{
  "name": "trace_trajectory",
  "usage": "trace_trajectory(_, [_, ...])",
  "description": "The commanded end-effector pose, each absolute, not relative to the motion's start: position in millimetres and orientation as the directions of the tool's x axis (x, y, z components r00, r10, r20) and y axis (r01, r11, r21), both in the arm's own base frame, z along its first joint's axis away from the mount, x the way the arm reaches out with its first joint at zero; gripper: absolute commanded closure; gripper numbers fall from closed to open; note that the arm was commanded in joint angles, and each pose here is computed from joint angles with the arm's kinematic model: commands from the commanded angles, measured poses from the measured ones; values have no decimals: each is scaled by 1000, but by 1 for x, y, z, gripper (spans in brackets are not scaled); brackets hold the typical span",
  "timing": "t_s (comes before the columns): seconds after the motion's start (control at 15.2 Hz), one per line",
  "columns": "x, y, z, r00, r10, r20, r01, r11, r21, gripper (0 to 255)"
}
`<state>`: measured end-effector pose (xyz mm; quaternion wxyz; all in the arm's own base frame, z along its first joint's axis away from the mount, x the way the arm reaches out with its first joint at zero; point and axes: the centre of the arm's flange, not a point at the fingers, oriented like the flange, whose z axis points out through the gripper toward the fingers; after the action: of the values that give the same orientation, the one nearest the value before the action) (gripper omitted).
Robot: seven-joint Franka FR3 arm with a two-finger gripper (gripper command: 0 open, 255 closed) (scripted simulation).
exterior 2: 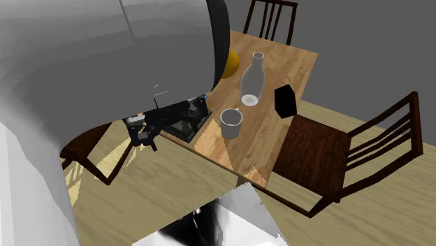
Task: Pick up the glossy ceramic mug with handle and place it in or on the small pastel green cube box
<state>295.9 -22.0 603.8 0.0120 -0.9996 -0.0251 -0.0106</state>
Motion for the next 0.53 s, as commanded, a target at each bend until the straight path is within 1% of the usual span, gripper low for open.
trace_trajectory(0.0, [296,-22,604,999,50,22,50,-998,-24,0])
trace_trajectory(0.46, [338,-72,542,1000,17,26,17,-1000,-3,0])
